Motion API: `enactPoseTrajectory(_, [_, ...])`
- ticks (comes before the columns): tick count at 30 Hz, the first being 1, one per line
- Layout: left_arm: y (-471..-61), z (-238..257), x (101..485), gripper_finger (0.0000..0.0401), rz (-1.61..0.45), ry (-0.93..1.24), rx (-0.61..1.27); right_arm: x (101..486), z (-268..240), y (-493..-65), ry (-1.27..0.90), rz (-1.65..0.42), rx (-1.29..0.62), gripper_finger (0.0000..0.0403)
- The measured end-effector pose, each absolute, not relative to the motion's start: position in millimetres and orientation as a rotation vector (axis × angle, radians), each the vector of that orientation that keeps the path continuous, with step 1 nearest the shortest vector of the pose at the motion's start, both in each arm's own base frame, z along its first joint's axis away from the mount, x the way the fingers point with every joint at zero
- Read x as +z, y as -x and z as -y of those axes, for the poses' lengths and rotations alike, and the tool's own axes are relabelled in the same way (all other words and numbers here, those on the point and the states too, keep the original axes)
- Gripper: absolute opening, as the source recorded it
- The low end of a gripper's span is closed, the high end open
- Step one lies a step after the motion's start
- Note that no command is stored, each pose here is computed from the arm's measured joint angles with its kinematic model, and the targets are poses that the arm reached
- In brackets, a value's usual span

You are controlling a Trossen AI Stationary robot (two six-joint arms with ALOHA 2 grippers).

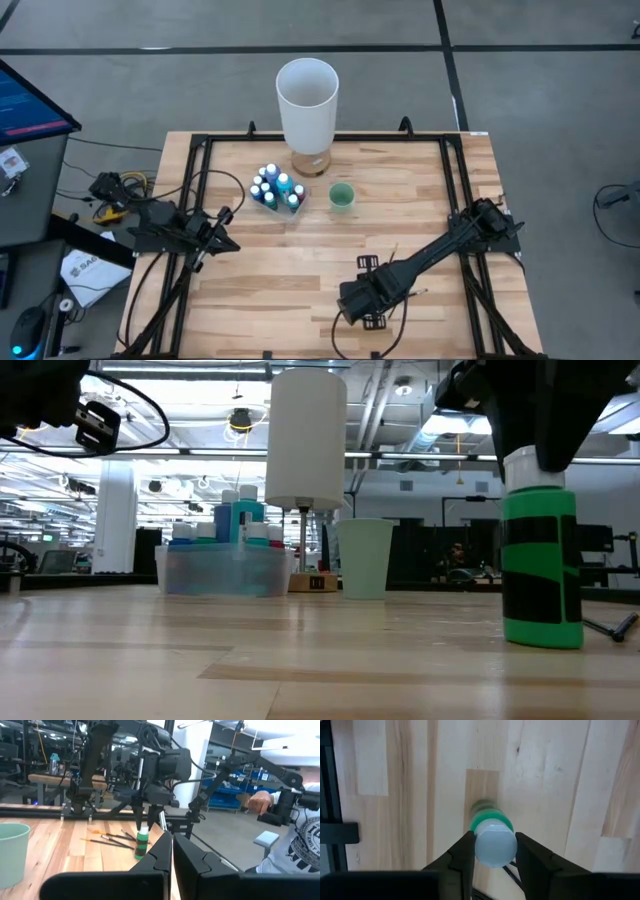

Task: Pick & Place Paint Supplies
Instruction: Put the green paint bottle into the transparent bin

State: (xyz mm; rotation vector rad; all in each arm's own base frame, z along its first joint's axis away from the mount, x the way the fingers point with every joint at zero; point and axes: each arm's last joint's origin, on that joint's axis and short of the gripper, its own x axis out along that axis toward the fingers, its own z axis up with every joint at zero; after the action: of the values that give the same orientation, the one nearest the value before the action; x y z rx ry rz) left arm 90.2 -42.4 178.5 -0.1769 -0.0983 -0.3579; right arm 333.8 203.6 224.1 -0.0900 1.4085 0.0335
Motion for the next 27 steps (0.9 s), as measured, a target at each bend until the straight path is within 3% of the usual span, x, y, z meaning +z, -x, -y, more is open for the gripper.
enactPoseTrajectory(4, [-92.1,43.4,176.3,0.0002,0.071,0.168,-0.356,224.1,-196.9,-337.6,0.091,-1.411,0.031,0.0131])
enactPoseTrajectory(11, [-89.4,42.0,186.1,0.0002,0.148,0.188,-0.362,234.3,-173.8,-355.0,0.13,-1.379,0.069,0.0108])
enactPoseTrajectory(15, [-84.5,39.4,192.6,0.0002,0.205,0.205,-0.363,242.0,-153.8,-368.7,0.13,-1.342,0.067,0.0121])
enactPoseTrajectory(27, [-88.2,33.4,186.9,0.0002,0.152,0.207,-0.264,284.5,-96.4,-401.6,0.174,-1.188,0.087,0.0114])
